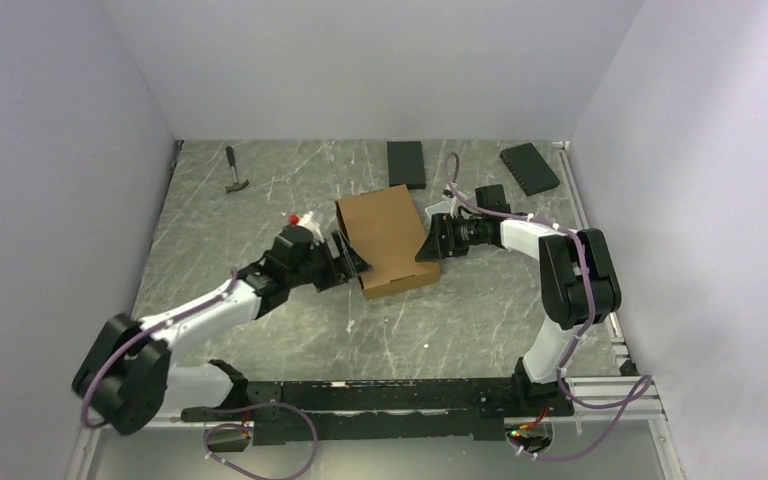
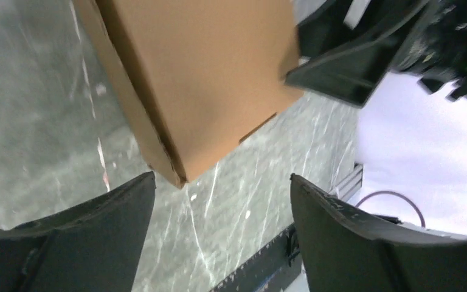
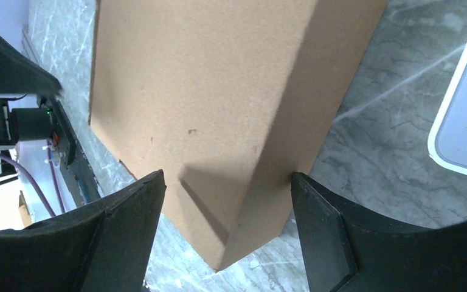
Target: Fold the paper box
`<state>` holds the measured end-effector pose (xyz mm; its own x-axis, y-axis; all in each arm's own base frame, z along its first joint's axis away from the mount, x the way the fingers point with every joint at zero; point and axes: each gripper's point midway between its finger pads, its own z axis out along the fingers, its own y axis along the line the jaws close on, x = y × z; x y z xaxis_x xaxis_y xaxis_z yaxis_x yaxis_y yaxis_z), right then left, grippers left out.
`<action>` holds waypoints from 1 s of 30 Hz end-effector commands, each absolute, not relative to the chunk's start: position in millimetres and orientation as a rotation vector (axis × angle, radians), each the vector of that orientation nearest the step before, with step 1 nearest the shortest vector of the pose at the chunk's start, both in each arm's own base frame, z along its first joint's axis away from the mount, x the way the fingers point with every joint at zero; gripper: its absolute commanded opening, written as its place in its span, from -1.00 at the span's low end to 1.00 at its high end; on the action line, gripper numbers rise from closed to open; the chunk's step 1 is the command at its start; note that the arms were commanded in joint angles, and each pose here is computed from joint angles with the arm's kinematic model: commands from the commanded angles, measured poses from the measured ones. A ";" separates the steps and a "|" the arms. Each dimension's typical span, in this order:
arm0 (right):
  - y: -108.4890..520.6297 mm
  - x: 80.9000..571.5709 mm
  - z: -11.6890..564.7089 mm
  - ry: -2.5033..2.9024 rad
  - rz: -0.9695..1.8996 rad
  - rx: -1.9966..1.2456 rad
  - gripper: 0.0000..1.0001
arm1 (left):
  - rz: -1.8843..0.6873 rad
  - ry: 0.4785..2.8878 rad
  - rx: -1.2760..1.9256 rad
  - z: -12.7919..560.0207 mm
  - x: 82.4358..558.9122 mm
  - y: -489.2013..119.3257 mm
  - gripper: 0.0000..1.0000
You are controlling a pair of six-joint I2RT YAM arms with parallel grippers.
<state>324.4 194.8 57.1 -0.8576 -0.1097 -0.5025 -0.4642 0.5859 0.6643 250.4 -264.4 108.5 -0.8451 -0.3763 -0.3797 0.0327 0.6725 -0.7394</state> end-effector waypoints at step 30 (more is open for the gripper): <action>195.2 334.1 61.3 2.373 1.176 -0.525 0.54 | -1.142 2.456 -0.291 65.6 421.2 -252.3 -0.50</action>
